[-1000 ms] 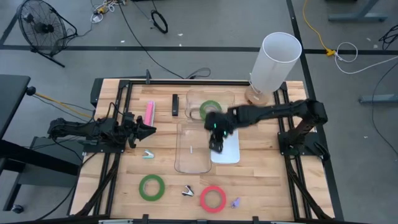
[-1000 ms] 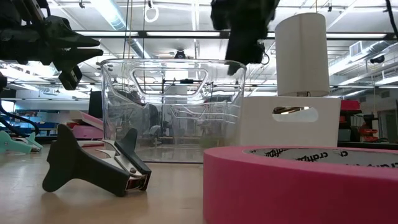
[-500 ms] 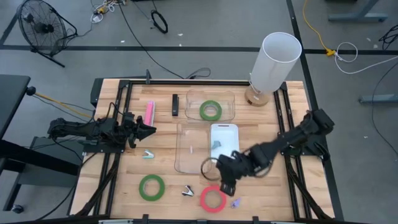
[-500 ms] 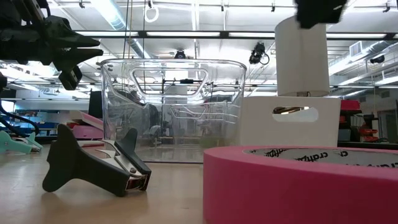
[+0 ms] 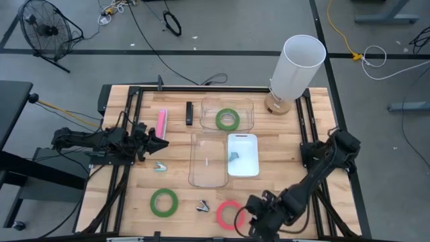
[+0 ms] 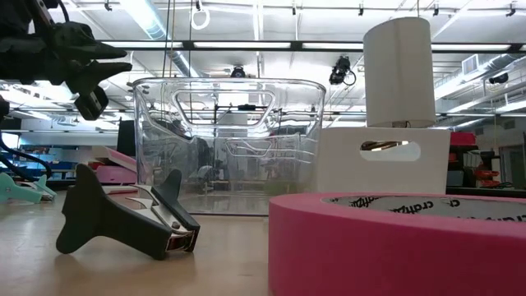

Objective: Pick and place Stapler, Stapler remover, tape
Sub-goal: Put the purple staple remover into the white bin

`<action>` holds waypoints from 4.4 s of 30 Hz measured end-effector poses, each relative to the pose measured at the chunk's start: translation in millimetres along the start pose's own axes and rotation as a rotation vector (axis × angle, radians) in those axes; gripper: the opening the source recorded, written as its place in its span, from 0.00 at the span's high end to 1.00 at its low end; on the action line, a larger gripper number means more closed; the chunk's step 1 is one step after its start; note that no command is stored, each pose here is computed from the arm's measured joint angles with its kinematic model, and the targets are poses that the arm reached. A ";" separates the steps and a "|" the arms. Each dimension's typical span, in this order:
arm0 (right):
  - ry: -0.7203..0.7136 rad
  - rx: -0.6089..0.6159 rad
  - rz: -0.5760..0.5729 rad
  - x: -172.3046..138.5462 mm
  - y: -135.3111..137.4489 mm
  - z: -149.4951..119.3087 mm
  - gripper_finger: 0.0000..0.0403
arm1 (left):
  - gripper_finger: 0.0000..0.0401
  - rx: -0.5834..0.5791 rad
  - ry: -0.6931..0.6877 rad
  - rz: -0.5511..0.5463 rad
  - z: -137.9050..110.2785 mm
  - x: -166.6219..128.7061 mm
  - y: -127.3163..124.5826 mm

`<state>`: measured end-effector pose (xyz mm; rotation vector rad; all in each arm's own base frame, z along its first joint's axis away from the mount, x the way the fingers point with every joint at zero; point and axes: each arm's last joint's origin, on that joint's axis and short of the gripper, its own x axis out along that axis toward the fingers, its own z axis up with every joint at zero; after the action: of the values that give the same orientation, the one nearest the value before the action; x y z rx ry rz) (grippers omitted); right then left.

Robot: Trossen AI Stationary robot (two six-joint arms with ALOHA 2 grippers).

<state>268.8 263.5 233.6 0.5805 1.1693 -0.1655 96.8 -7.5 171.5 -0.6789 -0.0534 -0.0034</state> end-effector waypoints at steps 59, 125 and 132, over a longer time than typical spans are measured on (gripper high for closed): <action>0.106 -0.277 -0.110 60.3 -12.7 -30.7 0.37 | 0.81 -0.038 0.037 -0.024 -1.6 -0.1 -0.4; 0.114 -0.294 -0.514 -28.2 -79.6 151.1 0.82 | 0.81 -0.036 0.045 -0.025 -2.0 -0.1 -0.2; 0.087 -0.224 -0.537 -37.5 -106.2 178.1 0.82 | 0.81 -0.017 0.045 -0.026 -2.0 -0.1 -0.2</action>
<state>355.6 76.7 278.0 0.0664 1.3885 -0.4639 96.8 -8.9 170.1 -0.6945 -0.0188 -0.0444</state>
